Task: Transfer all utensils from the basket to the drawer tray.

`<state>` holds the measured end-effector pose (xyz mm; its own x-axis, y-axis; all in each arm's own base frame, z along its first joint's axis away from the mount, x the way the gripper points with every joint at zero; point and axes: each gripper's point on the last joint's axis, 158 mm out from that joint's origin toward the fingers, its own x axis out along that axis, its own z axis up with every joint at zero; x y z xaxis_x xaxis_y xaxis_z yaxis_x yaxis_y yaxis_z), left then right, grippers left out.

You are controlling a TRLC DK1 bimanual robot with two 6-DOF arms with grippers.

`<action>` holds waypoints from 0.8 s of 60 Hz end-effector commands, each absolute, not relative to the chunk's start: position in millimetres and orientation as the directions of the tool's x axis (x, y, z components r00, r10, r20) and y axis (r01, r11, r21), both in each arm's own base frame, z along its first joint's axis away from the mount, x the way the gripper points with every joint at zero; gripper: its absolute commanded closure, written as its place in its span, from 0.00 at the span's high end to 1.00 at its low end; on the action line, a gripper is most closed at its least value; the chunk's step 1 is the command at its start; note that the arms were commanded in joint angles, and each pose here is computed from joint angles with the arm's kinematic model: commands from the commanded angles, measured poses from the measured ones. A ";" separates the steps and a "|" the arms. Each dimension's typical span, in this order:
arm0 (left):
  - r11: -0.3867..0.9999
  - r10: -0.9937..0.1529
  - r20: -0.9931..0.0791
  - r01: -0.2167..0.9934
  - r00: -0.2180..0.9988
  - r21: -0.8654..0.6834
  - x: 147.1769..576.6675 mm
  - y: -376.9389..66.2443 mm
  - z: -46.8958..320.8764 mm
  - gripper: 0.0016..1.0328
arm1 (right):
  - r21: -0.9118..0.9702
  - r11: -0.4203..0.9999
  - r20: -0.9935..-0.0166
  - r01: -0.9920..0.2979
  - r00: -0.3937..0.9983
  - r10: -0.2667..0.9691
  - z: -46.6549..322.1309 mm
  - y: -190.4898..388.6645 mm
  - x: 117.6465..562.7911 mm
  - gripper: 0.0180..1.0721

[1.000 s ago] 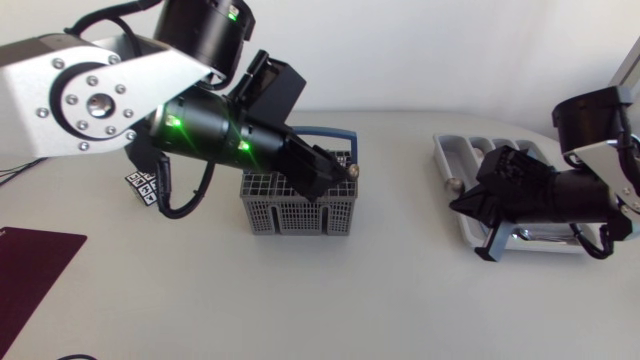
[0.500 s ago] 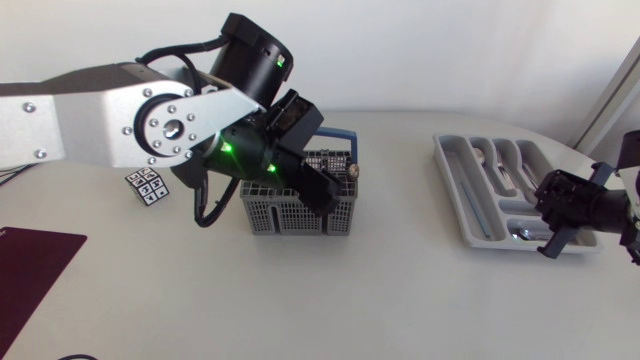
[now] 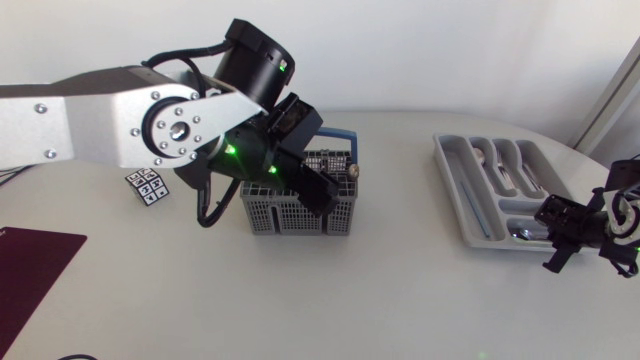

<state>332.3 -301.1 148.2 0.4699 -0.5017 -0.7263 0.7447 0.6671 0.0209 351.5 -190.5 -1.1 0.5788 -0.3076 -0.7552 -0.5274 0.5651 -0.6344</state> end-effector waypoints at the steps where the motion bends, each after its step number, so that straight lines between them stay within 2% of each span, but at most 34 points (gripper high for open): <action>1: 0.666 -0.495 -0.725 0.745 0.480 0.038 338.7 -301.7 149.7 0.79 | -0.642 0.546 -0.754 -0.538 0.571 -0.324 -2.4 -197.1 347.6 0.24; 7: 0.669 -0.491 -0.726 0.742 0.481 0.039 339.6 -300.2 149.4 0.79 | -0.659 0.539 -0.739 -0.524 0.584 -0.335 8.4 -196.9 343.5 0.58; 9: 0.670 -0.490 -0.727 0.741 0.481 0.039 339.9 -299.5 149.1 0.79 | -0.665 0.537 -0.733 -0.518 0.591 -0.337 13.4 -196.6 343.7 0.67; 12: 0.671 -0.491 -0.725 0.740 0.484 0.039 340.5 -299.2 150.5 0.79 | -0.667 0.539 -0.730 -0.514 0.596 -0.336 21.4 -195.5 342.2 0.75; 18: 0.673 -0.490 -0.725 0.739 0.484 0.039 340.7 -298.4 150.9 0.79 | -0.673 0.542 -0.721 -0.504 0.610 -0.328 39.1 -191.3 340.2 0.83; 29: 0.680 -0.485 -0.727 0.732 0.486 0.037 341.2 -294.4 149.6 0.79 | -0.634 0.614 -0.724 -0.469 0.640 -0.259 70.7 -164.7 339.2 0.84; 48: 0.699 -0.467 -0.735 0.714 0.491 0.032 343.2 -281.4 143.8 0.79 | -0.427 0.753 -0.744 -0.500 0.668 0.022 103.1 -39.8 348.4 0.84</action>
